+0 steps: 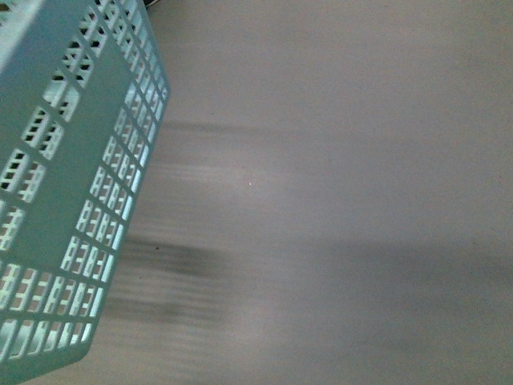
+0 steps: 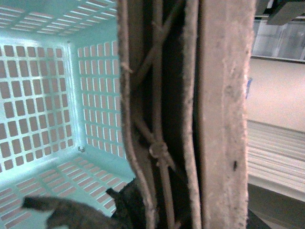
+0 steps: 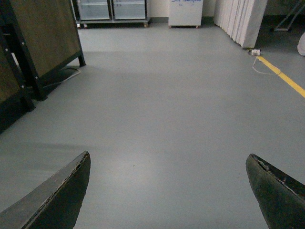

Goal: Pick lemon and mango into basket

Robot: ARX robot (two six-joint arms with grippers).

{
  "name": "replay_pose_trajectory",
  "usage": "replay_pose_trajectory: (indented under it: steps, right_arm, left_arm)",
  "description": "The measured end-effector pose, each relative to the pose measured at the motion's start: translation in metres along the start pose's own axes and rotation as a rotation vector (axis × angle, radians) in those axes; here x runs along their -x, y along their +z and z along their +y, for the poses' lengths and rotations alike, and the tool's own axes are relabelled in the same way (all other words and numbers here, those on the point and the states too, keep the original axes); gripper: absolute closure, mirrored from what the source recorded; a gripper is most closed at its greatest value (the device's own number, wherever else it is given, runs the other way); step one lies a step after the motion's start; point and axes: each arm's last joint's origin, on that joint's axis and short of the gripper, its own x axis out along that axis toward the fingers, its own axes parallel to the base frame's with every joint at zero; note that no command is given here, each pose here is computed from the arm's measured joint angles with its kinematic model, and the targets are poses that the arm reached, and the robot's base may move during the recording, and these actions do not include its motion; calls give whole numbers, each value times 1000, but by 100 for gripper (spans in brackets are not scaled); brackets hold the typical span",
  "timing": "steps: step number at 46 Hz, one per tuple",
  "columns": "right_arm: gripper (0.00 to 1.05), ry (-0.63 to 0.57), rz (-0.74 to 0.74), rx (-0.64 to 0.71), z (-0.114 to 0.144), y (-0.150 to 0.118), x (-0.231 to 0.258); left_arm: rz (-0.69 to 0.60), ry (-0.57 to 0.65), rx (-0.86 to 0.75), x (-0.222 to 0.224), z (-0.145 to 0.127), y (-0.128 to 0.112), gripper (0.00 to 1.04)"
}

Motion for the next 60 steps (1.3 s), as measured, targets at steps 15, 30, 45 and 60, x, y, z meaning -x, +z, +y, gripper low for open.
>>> replay_pose_trajectory:
  steps: [15, 30, 45, 60]
  right_arm:
    - [9, 0, 0, 0, 0, 0, 0]
    - [9, 0, 0, 0, 0, 0, 0]
    - [9, 0, 0, 0, 0, 0, 0]
    - [9, 0, 0, 0, 0, 0, 0]
  left_arm:
    - [-42, -70, 3, 58, -28, -1, 91]
    - [-45, -56, -5, 56, -26, -1, 91]
    - [-44, -55, -6, 56, -26, -1, 91]
    - [-45, -55, -9, 56, -26, -1, 91]
